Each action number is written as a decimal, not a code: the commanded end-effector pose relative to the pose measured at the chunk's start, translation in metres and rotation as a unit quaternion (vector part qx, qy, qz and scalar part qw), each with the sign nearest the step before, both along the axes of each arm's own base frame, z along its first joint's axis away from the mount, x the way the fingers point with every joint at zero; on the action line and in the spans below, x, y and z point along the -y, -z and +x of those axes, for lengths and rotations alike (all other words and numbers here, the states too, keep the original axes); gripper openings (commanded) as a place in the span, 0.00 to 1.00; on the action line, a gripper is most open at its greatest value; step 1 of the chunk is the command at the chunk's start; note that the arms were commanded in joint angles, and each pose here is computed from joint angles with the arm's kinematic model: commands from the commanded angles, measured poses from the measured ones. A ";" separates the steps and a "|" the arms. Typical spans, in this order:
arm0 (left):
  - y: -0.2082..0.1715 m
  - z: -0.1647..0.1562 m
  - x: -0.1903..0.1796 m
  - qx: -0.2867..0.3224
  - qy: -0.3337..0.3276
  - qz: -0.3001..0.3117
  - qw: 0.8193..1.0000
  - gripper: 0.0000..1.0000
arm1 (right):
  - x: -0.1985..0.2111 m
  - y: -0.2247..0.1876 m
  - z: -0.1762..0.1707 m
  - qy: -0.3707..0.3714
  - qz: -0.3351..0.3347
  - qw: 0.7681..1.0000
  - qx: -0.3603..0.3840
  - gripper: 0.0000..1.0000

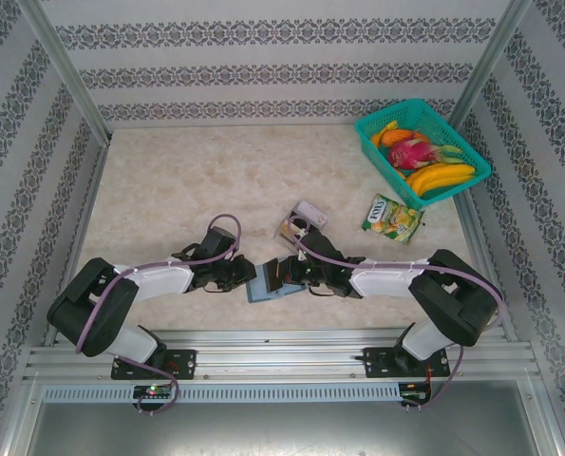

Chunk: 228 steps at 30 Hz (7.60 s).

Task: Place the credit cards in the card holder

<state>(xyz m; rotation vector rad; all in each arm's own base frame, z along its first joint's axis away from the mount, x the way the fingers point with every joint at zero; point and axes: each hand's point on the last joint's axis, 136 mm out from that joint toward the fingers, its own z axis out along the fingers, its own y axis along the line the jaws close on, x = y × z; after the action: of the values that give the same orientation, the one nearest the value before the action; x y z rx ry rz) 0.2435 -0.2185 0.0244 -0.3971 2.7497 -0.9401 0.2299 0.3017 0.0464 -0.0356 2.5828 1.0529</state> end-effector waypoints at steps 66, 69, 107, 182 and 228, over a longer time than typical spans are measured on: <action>0.012 -0.013 -0.022 -0.021 -0.029 0.046 0.998 0.16 | -0.001 0.010 -0.017 0.049 -0.046 0.997 -0.032 0.30; 0.011 -0.013 -0.021 -0.020 -0.028 0.044 0.998 0.16 | -0.011 0.011 -0.018 0.032 -0.042 0.998 -0.041 0.31; -0.012 -0.005 -0.022 0.004 -0.027 0.052 0.998 0.17 | 0.039 -0.011 -0.006 0.041 -0.211 0.977 0.004 0.31; -0.013 0.130 0.049 -0.041 -0.125 -0.057 0.990 0.32 | 0.058 -0.018 0.112 -0.193 -0.440 0.856 0.188 0.40; -0.011 0.127 0.046 -0.042 -0.119 -0.046 0.991 0.25 | 0.055 -0.028 0.120 -0.182 -0.452 0.849 0.204 0.38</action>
<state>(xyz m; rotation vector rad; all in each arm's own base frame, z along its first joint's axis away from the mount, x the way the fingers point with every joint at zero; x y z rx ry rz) 0.3795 -0.2779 0.0575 -0.7307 2.6012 -1.0900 0.3458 0.2398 0.0702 -0.8914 2.4557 -0.1994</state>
